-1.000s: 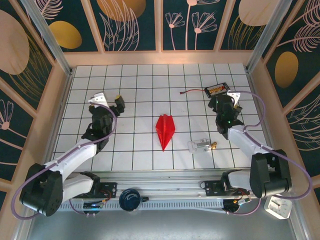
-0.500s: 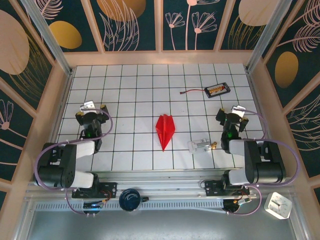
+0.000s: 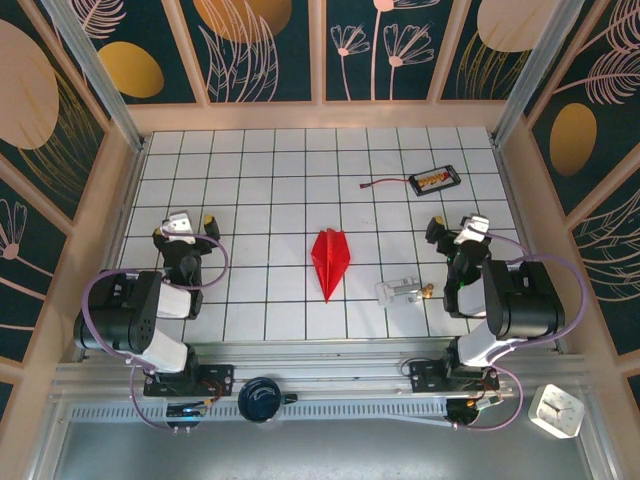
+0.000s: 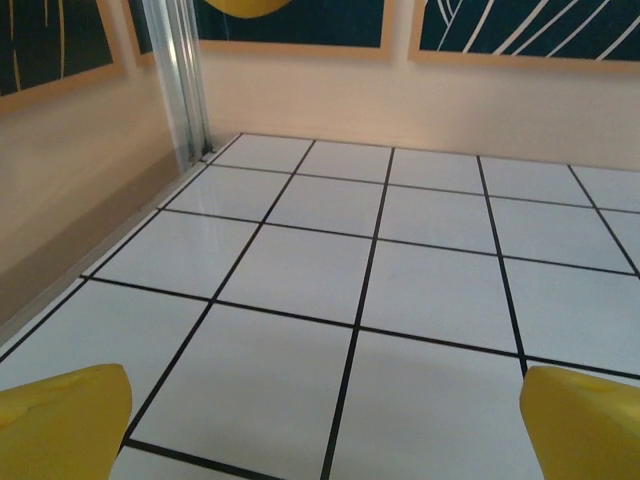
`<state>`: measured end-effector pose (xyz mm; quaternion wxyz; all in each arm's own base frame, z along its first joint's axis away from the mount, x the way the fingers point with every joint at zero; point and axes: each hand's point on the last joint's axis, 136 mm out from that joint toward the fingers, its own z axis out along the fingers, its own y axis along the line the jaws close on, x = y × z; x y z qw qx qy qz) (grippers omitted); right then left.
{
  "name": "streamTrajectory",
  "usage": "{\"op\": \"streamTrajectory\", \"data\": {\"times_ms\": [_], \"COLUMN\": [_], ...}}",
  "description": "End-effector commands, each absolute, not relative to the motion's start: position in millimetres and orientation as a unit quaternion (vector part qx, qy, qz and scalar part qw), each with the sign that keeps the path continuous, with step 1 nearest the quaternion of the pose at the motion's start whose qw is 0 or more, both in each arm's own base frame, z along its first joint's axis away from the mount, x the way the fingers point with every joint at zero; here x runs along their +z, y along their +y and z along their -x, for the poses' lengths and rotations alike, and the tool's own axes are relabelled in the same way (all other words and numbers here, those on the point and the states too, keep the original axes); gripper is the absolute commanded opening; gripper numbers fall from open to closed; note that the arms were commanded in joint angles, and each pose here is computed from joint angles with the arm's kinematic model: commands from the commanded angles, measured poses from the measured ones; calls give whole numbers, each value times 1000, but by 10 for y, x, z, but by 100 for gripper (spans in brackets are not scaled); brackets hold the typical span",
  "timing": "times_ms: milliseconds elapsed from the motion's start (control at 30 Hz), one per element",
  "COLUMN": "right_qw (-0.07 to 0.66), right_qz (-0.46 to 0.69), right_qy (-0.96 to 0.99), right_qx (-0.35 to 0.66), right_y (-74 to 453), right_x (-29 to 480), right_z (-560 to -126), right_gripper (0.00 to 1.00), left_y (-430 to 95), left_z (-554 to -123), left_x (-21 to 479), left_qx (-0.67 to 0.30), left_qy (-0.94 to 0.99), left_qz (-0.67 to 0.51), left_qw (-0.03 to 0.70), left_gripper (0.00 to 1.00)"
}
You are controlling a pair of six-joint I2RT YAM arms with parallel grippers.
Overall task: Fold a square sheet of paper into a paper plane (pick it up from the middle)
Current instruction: Reset both arms
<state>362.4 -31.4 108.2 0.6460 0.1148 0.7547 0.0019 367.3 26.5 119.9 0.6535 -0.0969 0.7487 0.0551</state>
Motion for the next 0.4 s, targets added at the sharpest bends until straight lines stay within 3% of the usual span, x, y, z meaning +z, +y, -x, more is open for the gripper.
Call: {"op": "streamTrajectory", "data": {"times_ms": [0, 367], "right_qw": [674, 672], "right_qz": [-86, -73], "right_qy": [733, 737], "right_qx": [5, 7], "right_y": [-226, -171], "right_x": [1284, 1273], "right_z": [-3718, -3732], "right_gripper": [99, 99], "left_y": [247, 231], "left_z": [-3701, -3709], "left_x": [1392, 1391], "left_qx": [46, 45], "left_qy": [724, 726], "left_qz": [90, 85], "left_qw": [682, 681], "left_gripper": [99, 99]}}
